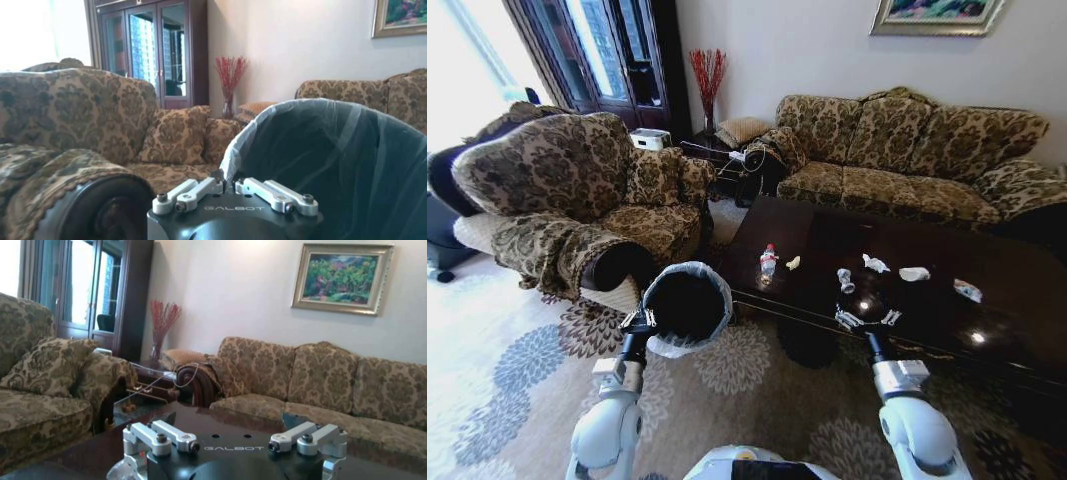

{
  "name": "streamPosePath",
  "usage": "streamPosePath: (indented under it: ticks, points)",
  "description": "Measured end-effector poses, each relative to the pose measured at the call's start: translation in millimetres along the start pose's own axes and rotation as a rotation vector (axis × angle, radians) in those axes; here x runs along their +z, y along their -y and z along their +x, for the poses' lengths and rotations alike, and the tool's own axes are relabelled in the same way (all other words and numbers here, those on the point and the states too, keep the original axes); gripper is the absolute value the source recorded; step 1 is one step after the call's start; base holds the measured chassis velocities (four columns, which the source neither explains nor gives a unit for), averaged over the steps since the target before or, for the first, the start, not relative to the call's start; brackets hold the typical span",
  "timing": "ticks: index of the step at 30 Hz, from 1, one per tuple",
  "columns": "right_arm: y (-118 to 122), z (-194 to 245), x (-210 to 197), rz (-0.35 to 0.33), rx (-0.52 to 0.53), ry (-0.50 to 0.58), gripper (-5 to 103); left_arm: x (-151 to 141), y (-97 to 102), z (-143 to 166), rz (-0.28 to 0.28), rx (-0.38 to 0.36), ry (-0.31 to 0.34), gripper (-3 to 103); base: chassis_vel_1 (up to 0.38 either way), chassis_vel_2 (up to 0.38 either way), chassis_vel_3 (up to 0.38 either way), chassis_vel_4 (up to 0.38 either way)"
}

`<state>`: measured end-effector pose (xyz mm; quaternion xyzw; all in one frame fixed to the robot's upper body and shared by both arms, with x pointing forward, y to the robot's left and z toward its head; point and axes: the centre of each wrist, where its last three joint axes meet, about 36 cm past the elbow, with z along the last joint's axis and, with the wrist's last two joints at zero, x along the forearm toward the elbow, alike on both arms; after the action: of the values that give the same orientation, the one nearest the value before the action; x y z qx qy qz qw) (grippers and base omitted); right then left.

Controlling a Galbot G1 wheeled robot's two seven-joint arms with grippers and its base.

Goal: Move to the front of the table and place the trash on the table into the trash bin.

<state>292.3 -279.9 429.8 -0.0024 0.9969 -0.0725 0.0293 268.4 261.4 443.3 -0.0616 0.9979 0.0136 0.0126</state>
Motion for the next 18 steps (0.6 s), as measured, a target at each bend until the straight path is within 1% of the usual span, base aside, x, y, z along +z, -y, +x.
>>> streamPosePath:
  ticks: [6, 10, 13, 18]
  points:
    - [-4, -1, 2, 0.002, -0.007, -0.005, 100, -5, -0.5, 0, 0.001, -0.002, 0.015, 4, -0.257, 0.274, 0.276, -0.258]
    - [-6, -2, 2, 0.007, -0.01, -0.012, 100, -11, -0.9, -2, 0.003, -0.006, 0.024, 4, -0.235, 0.214, 0.229, -0.224]
    - [-6, -2, 2, 0.008, -0.01, -0.013, 100, -11, -0.9, -2, 0.005, -0.005, 0.023, 4, -0.177, 0.154, 0.124, -0.151]
    - [-6, -1, 3, 0.007, -0.01, -0.014, 100, -12, -1.0, -2, 0.005, -0.005, 0.022, 4, -0.081, 0.075, 0.078, -0.096]
